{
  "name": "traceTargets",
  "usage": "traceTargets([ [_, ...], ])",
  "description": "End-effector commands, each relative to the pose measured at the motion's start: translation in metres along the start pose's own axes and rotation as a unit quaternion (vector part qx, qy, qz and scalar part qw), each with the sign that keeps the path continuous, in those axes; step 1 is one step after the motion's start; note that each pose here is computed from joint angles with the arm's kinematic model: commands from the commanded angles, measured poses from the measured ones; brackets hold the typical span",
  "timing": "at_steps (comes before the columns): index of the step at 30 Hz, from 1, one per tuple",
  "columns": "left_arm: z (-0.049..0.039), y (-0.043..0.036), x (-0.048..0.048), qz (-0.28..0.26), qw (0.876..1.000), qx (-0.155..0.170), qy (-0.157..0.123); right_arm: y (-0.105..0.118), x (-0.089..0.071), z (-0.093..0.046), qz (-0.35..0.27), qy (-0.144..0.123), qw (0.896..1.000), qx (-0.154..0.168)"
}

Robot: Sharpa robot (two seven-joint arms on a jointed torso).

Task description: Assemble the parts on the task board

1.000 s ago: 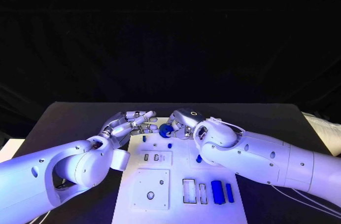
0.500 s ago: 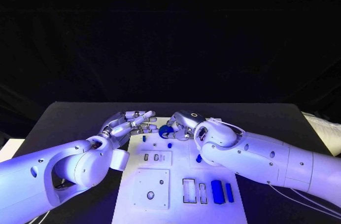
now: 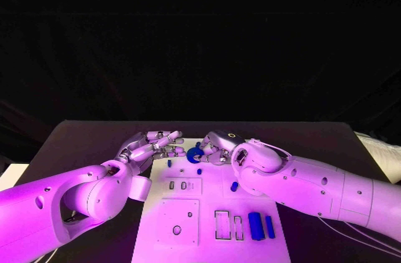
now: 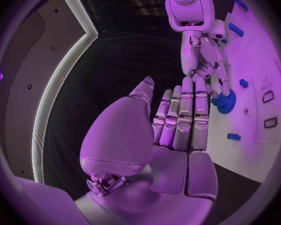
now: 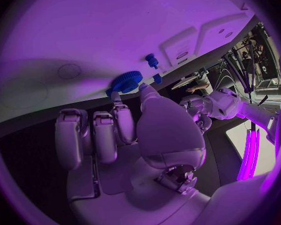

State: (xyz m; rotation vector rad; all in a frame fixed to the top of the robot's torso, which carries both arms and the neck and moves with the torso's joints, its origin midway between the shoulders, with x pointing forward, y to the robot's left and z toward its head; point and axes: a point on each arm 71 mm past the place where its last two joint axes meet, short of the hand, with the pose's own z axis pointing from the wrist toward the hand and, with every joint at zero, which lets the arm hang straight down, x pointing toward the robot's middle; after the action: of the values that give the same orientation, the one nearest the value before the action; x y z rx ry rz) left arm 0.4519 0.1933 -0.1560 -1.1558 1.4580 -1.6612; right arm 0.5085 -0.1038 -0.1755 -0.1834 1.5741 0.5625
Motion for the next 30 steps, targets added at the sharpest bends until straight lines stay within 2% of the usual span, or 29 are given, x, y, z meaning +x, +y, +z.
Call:
traceTargets([
  [1,0.0002,-0.0008,0.0008,-0.004,1.0,0.002,0.008,-0.004,-0.008,-0.005,0.033,-0.043,0.998,-0.011],
  [5,0.0001,-0.001,-0.0017,-0.003,1.0,0.003,0.004,-0.017,-0.021,-0.016,0.08,-0.082,0.993,-0.035],
  [8,0.0004,-0.001,-0.0031,-0.002,1.0,0.003,0.003,-0.031,-0.032,-0.028,0.117,-0.09,0.988,-0.052],
  [14,0.0013,-0.0007,-0.0044,-0.002,1.0,0.004,0.002,-0.071,-0.049,-0.055,0.168,-0.07,0.982,-0.049],
  [20,0.0014,-0.0005,-0.0064,-0.001,1.0,0.004,0.001,-0.115,-0.056,-0.08,0.175,-0.05,0.983,-0.026],
  [25,0.002,0.0001,-0.0079,-0.001,1.0,0.004,0.0,-0.135,-0.055,-0.091,0.164,-0.046,0.985,-0.007],
  [30,0.0024,0.0009,-0.009,-0.001,1.0,0.003,-0.001,-0.147,-0.05,-0.095,0.145,-0.04,0.989,0.006],
])
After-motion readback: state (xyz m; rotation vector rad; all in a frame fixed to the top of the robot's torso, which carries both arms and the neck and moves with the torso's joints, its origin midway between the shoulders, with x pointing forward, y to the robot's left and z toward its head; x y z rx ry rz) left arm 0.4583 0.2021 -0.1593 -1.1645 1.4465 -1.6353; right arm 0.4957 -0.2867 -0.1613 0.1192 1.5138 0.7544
